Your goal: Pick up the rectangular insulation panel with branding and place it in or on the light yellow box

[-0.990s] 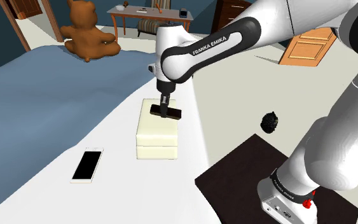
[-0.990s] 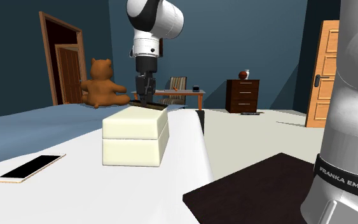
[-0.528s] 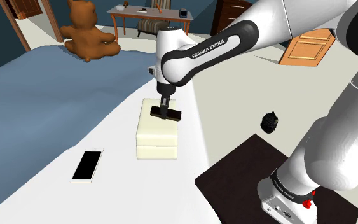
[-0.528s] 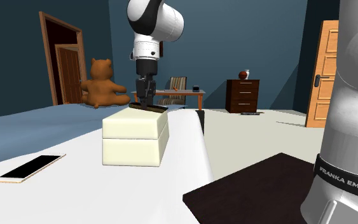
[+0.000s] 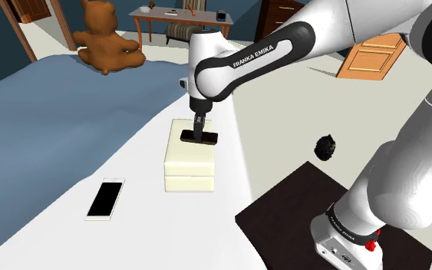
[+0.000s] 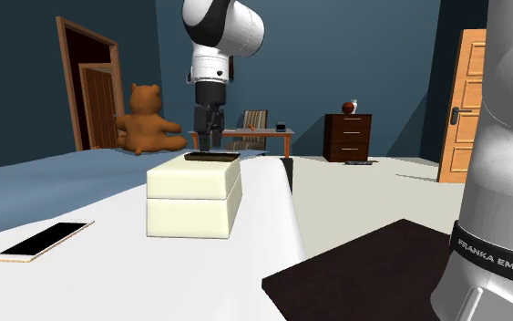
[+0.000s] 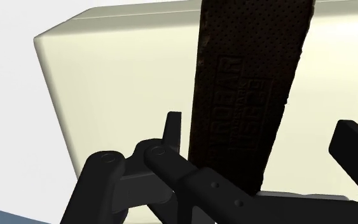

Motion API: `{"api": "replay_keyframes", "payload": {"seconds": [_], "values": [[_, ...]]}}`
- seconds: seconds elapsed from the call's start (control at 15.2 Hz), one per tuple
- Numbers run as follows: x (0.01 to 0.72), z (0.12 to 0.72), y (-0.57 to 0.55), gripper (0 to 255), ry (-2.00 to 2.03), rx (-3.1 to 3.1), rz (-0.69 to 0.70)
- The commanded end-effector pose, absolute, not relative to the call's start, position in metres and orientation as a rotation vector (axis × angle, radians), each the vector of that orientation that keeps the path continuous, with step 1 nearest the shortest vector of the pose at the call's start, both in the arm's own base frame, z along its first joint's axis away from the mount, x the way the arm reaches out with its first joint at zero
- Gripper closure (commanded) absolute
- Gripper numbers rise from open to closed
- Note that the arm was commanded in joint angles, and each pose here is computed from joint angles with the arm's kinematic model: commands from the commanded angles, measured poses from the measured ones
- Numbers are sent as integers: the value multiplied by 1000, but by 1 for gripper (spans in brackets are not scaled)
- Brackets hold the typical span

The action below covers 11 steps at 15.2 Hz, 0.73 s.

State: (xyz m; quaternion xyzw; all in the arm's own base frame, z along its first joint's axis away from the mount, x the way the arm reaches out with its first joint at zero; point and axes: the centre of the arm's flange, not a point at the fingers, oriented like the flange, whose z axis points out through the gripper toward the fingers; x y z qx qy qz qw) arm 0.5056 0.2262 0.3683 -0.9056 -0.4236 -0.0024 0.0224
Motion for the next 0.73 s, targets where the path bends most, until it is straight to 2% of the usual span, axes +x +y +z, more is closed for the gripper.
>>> {"api": "replay_keyframes", "payload": {"seconds": [0.0,0.13,0.66], "values": [[507,388,226,0,-1312,-2805,-7],[507,411,225,0,-1312,-2805,-7],[507,411,225,0,-1312,-2805,-7]]}}
